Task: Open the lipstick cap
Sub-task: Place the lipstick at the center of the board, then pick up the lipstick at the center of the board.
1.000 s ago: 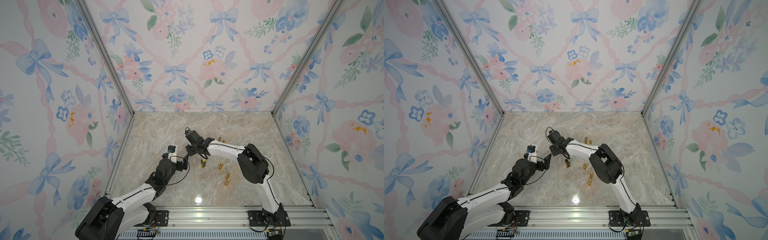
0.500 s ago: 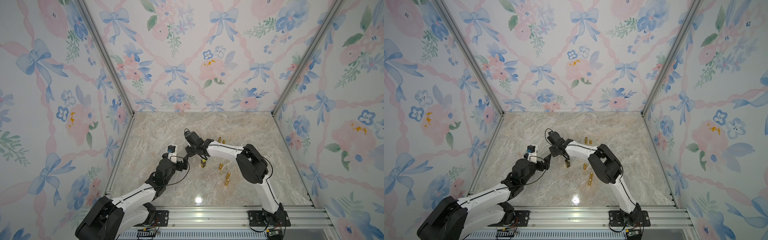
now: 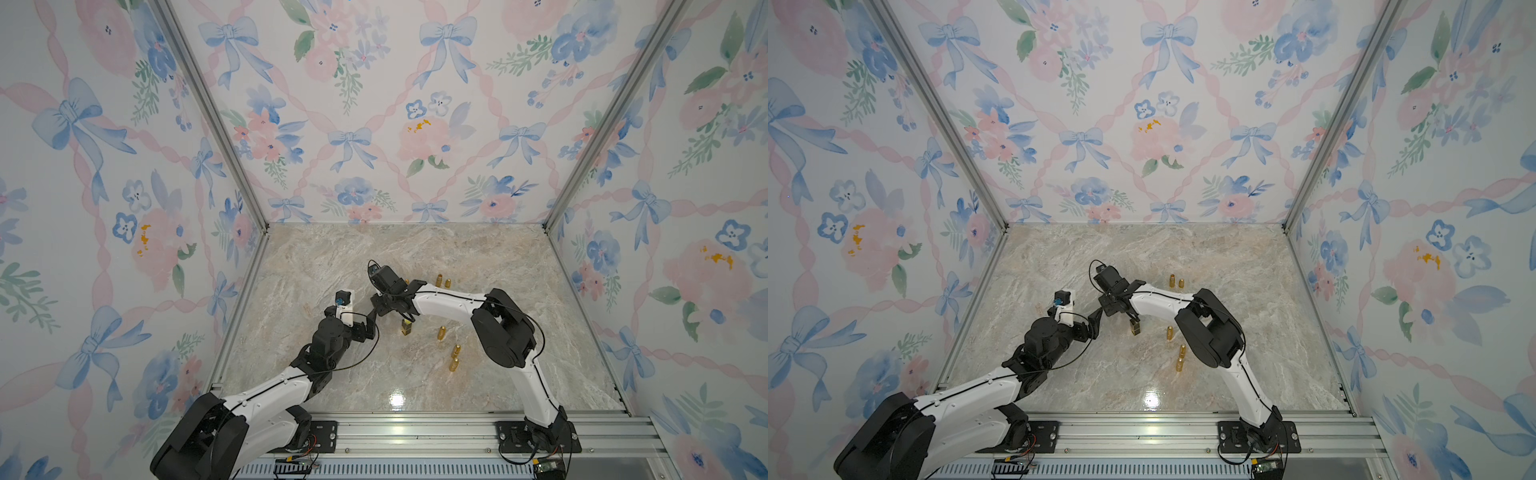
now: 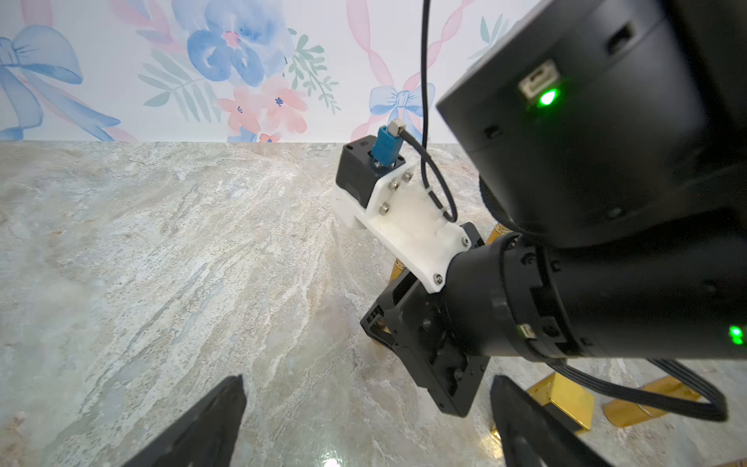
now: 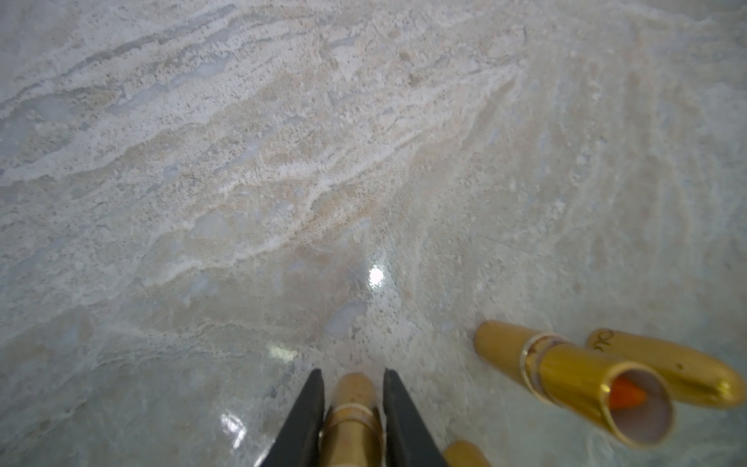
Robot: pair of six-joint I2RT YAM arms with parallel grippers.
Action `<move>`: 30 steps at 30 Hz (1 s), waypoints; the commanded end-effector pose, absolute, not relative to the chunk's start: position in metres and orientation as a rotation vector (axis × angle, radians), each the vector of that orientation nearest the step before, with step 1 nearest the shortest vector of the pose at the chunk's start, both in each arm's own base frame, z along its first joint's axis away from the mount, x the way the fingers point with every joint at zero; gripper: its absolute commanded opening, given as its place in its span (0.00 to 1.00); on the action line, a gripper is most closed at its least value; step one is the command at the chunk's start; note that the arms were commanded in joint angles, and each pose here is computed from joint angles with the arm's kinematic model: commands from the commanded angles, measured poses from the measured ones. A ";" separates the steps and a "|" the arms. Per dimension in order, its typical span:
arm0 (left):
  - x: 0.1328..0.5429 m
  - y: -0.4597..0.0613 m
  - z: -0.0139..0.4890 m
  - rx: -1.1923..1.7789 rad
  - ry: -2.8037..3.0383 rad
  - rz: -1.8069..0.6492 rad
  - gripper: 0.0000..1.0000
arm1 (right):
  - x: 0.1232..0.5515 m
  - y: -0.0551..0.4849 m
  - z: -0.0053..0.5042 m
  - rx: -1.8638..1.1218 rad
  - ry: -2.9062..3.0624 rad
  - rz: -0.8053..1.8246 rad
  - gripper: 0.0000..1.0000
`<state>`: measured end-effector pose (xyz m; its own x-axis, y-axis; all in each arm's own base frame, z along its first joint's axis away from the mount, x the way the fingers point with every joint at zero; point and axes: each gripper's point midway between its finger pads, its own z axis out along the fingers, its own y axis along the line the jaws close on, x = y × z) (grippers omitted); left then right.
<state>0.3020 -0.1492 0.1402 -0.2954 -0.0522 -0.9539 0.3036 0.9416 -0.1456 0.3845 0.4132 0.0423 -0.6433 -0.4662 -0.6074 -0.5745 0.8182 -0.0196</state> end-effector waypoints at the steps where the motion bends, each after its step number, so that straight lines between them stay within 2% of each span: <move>1: 0.303 -0.145 0.138 0.165 1.849 -0.342 0.98 | 0.381 0.415 0.037 -0.783 2.384 0.206 0.32; 8: 0.302 -0.145 0.140 0.169 1.841 -0.345 0.98 | 0.383 0.420 0.063 -0.774 2.351 0.231 0.37; 18: 0.298 -0.154 0.156 0.221 1.793 -0.397 0.98 | 0.380 0.412 0.134 -0.712 2.309 0.298 0.47; 24: 0.293 -0.173 0.168 0.300 1.768 -0.490 0.98 | 0.374 0.376 0.168 -0.610 2.378 0.311 0.52; 30: 0.290 -0.191 0.169 0.357 1.778 -0.564 0.98 | 0.356 0.312 0.173 -0.491 2.549 0.235 0.56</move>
<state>0.2924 -0.1765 0.1631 -0.2721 -0.0663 -0.9600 0.4541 0.8707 -0.1888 0.3733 0.3525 0.1833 -0.6983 -0.3130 -0.6437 -0.4645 0.8824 0.0749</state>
